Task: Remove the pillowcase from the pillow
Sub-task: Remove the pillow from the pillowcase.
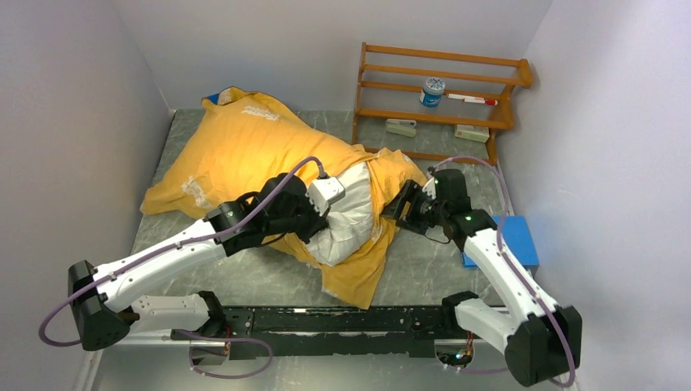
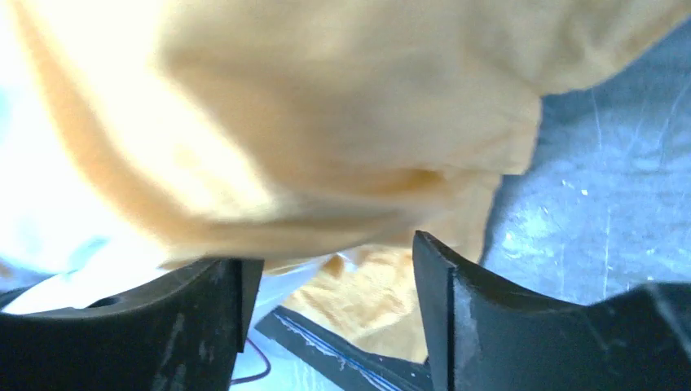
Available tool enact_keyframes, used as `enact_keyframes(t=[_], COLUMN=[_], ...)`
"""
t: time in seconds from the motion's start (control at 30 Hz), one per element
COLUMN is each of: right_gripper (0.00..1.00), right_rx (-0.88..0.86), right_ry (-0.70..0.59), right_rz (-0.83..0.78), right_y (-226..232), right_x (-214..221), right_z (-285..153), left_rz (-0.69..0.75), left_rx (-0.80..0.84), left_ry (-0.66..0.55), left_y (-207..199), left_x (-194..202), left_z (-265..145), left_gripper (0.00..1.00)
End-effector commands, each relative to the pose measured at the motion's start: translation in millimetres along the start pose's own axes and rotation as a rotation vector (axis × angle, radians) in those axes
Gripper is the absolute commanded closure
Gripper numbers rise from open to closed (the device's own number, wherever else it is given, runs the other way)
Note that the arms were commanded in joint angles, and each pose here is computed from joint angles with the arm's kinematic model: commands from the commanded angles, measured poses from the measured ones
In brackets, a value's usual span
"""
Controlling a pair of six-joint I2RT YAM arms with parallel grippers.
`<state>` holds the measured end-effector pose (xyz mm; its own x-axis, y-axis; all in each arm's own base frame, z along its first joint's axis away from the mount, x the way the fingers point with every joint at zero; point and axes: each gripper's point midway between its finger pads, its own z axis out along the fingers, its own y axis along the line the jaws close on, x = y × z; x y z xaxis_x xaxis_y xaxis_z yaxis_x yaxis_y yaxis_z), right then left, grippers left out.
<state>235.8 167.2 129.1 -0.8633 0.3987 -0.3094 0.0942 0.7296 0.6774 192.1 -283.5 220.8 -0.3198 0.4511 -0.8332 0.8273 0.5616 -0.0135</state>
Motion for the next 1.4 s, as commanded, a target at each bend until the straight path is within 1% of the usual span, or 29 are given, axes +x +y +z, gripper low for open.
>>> enact_keyframes(t=[0.0,0.13,0.2,0.23,0.33,0.47,0.53,0.57,0.6,0.67,0.7,0.77,0.87,0.93,1.0,1.1,1.17,1.23,1.27,1.33,1.37], right_gripper=[0.26,0.22,0.25,0.28,0.46,0.64,0.87,0.95,1.00,1.00,1.00,1.00,1.00,1.00,1.00,1.00,1.00,1.00,1.00,0.97,0.94], right_rx=[-0.050,0.015,0.044,0.057,0.101,0.127,0.131,0.136,0.135,0.160,0.199,0.309,0.504,0.562,0.511,0.393,0.298,0.242,0.235,0.242,0.231], right_ry=[-0.157,-0.188,-0.166,-0.150,-0.124,-0.149,-0.153,-0.155,-0.159,-0.175,-0.192,-0.236,-0.312,-0.312,-0.280,-0.154,-0.076,-0.026,-0.019,-0.030,-0.040], right_rz=[-0.134,-0.188,-0.199,-0.194,-0.180,-0.178,-0.180,-0.176,-0.173,-0.169,-0.159,-0.131,-0.059,-0.009,0.014,0.036,0.029,0.017,0.008,-0.012,-0.025], right_y=[34.3,31.3,27.1,24.7,17.7,16.2,18.0,18.2,19.2,15.3,8.9,-10.0,-46.7,-65.6,-70.7,-66.6,-57.7,-52.1,-51.0,-47.5,-43.2], right_x=[-34.2,-48.0,-51.2,-51.6,-56.5,-67.6,-71.6,-73.2,-74.5,-77.3,-80.0,-87.0,-99.8,-103.5,-104.7,-86.7,-72.3,-61.7,-59.8,-62.2,-63.2], right_z=[-36.3,-41.1,-34.3,-29.5,-17.9,-13.2,-13.0,-13.1,-13.4,-14.1,-16.0,-21.4,-35.7,-39.8,-31.8,-8.1,5.1,9.1,8.2,0.4,-4.4], left_rz=[-0.054,-0.035,-0.033,-0.034,-0.040,-0.056,-0.068,-0.073,-0.079,-0.084,-0.085,-0.093,-0.123,-0.144,-0.174,-0.214,-0.234,-0.234,-0.233,-0.230,-0.225], left_rx=[-0.039,0.024,0.042,0.042,0.025,-0.003,-0.013,-0.013,-0.012,-0.013,-0.013,-0.014,-0.082,-0.092,-0.099,-0.063,-0.076,-0.081,-0.085,-0.067,-0.050], left_ry=[0.000,-0.001,-0.008,-0.011,-0.012,-0.005,-0.005,-0.005,-0.005,-0.004,-0.004,-0.005,-0.014,-0.012,-0.003,-0.080,-0.112,-0.130,-0.134,-0.137,-0.133], left_y=[5.5,-5.0,-8.2,-8.1,-5.6,-1.5,-0.2,-0.4,-1.0,-1.0,-1.0,-1.2,9.6,10.2,9.9,3.3,5.5,6.8,7.5,4.5,1.6], left_x=[-0.5,0.2,1.7,2.7,6.4,12.7,16.1,17.7,18.7,19.8,19.7,20.4,23.4,28.2,35.4,27.0,24.6,22.4,21.5,18.1,16.8], left_z=[10.8,9.8,5.6,2.9,-6.5,-16.0,-18.2,-18.8,-19.1,-20.5,-22.0,-26.6,-37.9,-45.8,-53.1,-67.4,-74.7,-77.7,-77.8,-74.9,-72.5], left_gripper=[0.95,0.95,0.95,0.95,0.95,0.95,0.95,0.95,0.95,0.95,0.95,0.95,0.95,0.95,0.95,0.95,0.95,0.95,0.95,0.95,0.89])
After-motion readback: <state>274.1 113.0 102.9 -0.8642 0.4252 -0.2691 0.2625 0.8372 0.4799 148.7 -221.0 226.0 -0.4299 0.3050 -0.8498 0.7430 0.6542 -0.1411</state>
